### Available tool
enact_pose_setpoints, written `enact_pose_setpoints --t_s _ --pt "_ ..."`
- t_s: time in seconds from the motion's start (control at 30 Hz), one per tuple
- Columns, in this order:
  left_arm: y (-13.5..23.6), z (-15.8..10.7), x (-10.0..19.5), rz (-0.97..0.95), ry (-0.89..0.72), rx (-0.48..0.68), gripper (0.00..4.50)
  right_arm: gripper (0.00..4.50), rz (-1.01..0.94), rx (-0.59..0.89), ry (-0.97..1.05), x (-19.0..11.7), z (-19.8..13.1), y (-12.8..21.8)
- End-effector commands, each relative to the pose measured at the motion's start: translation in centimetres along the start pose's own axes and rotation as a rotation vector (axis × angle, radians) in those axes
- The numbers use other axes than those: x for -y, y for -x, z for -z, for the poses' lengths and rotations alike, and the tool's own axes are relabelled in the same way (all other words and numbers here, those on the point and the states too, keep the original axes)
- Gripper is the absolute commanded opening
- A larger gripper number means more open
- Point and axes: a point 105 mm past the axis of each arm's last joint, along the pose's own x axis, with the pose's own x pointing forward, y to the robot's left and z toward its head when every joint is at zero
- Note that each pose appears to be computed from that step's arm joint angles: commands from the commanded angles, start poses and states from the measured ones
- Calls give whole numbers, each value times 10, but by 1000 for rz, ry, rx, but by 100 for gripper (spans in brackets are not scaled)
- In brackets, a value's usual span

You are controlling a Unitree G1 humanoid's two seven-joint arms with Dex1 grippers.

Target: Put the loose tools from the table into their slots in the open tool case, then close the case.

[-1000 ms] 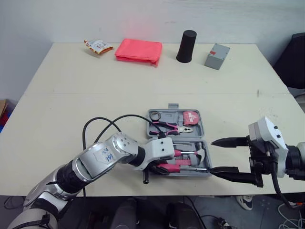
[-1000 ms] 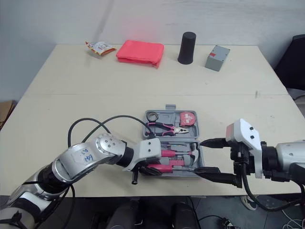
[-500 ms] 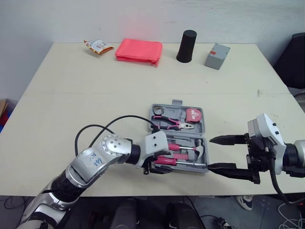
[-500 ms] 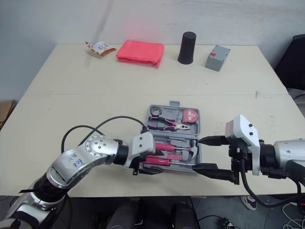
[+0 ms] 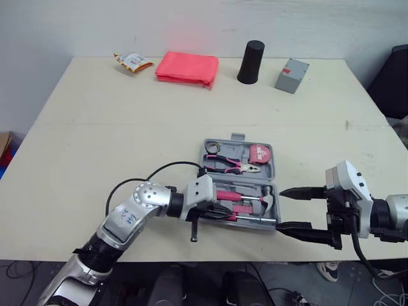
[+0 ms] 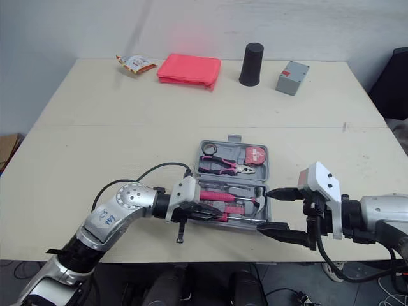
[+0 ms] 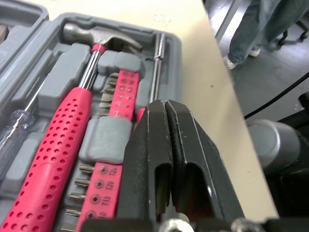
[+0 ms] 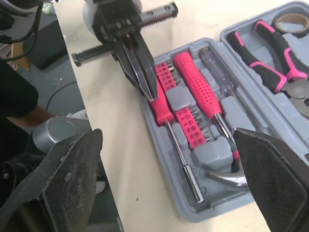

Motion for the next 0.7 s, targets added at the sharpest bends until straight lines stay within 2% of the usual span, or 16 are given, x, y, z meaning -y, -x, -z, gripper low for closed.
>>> enact_pose_setpoints --t_s 0.03,0.13,0.33,0.53,0.7 --pt "-3 -1 2 15 -37 -5 3 450 -2 9 36 -2 -4 -1" --pt "-5 4 3 21 -41 -27 3 450 -3 9 34 -2 -3 -1" --pt "-8 40 7 52 -37 -216 3 450 -5 17 33 -3 -3 -3" --pt "-8 66 8 48 -5 -352 3 450 -3 19 36 -4 -2 -4" --pt "-8 75 7 30 11 -392 3 450 9 4 35 -4 2 -2"
